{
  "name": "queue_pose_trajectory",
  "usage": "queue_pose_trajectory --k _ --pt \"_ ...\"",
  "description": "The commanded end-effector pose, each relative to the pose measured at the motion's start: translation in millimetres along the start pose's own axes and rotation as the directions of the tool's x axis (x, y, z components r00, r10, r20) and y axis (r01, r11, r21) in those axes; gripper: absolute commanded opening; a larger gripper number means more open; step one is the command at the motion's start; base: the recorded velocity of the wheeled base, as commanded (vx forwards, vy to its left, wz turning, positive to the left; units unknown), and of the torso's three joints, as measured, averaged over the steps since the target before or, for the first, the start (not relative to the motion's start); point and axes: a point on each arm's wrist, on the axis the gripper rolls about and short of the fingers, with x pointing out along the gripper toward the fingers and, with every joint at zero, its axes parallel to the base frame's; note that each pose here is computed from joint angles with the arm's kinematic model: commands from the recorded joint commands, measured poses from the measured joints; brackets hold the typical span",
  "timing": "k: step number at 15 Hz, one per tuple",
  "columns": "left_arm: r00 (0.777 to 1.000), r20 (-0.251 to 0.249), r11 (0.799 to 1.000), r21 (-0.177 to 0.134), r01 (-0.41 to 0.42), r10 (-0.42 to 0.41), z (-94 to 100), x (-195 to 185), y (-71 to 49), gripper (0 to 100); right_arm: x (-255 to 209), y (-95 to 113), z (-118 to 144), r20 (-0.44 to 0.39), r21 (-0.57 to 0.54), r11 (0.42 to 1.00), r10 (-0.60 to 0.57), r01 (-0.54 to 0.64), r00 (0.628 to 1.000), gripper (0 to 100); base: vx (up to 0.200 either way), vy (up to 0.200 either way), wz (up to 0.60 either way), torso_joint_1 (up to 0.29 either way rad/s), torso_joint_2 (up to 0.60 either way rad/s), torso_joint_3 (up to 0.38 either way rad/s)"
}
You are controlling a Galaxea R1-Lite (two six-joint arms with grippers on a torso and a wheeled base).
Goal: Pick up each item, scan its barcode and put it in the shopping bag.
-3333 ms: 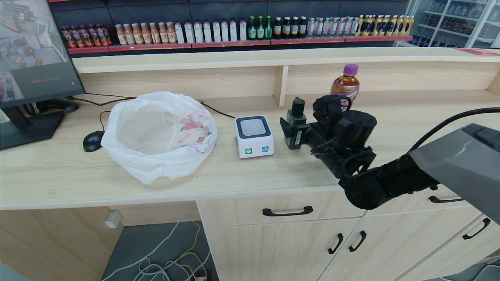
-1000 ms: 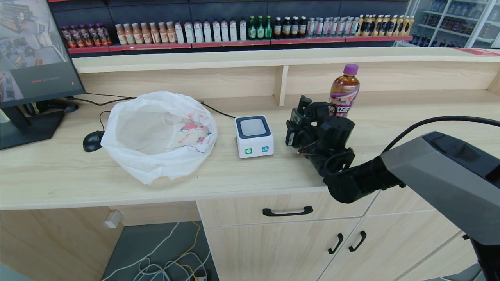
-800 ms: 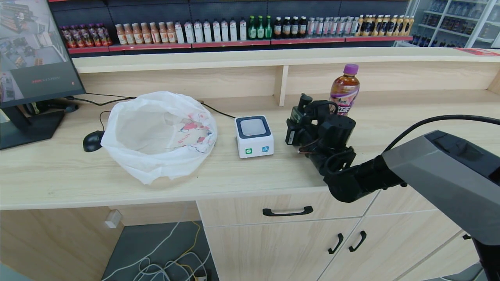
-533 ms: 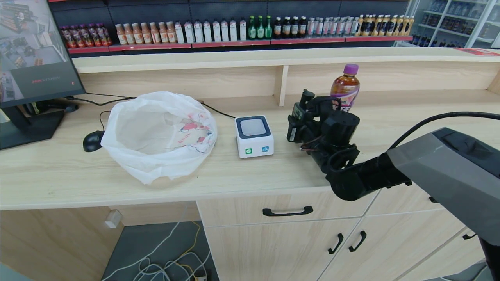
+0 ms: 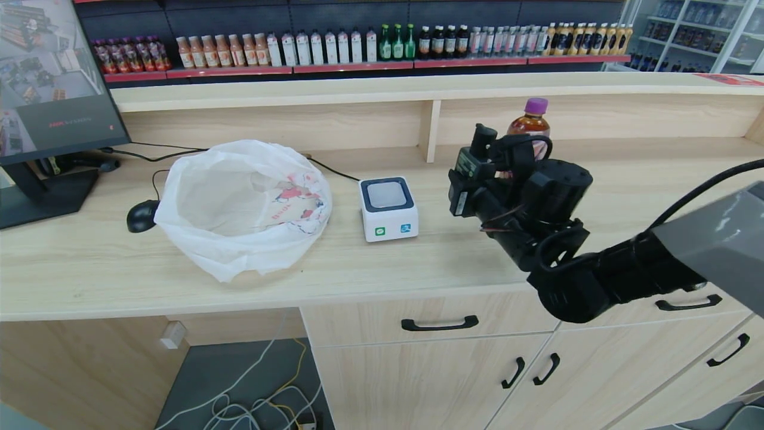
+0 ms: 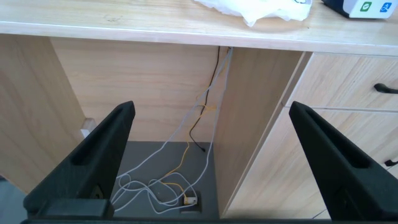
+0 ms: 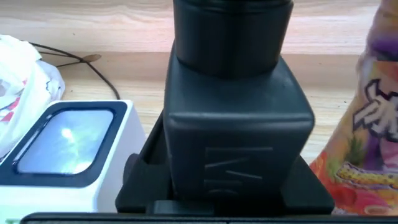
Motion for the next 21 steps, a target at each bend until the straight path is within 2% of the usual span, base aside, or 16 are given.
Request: queue_pose_trajectory --k 1,5,9,13,17,19,21 --pt "1.0 0.0 1.0 0.0 -0.001 0.001 0.0 0.0 0.0 100 -45.6 -2.5 36.9 0.018 0.009 1.0 0.026 -0.026 0.999 0 0.0 0.0 0.0 0.0 0.0 0.0" --pt "1.0 0.0 1.0 0.0 -0.001 0.001 0.0 0.0 0.0 100 -128.0 -12.1 44.6 -0.011 0.011 0.997 0.071 -0.071 0.997 0 0.0 0.0 0.0 0.0 0.0 0.0" --pt "1.0 0.0 1.0 0.0 -0.001 0.001 0.0 0.0 0.0 100 -178.4 -15.9 47.6 -0.031 0.02 0.992 0.125 -0.125 0.992 0 0.0 0.0 0.0 0.0 0.0 0.0" --pt "1.0 0.0 1.0 0.0 -0.001 0.001 0.0 0.0 0.0 100 -186.5 -17.4 58.8 0.015 0.027 0.978 0.206 -0.206 0.979 0 0.0 0.0 0.0 0.0 0.0 0.0" --pt "1.0 0.0 1.0 0.0 -0.001 0.001 0.0 0.0 0.0 100 -196.4 -21.2 60.2 0.019 0.031 0.978 0.207 -0.207 0.978 0 0.0 0.0 0.0 0.0 0.0 0.0" --pt "1.0 0.0 1.0 0.0 -0.001 0.001 0.0 0.0 0.0 100 -202.6 -22.1 53.4 -0.009 0.03 0.969 0.246 -0.246 0.969 0 0.0 0.0 0.0 0.0 0.0 0.0" --pt "1.0 0.0 1.0 0.0 -0.001 0.001 0.0 0.0 0.0 100 -203.5 -18.0 43.0 -0.046 0.035 0.92 0.391 -0.39 0.919 0 0.0 0.0 0.0 0.0 0.0 0.0"
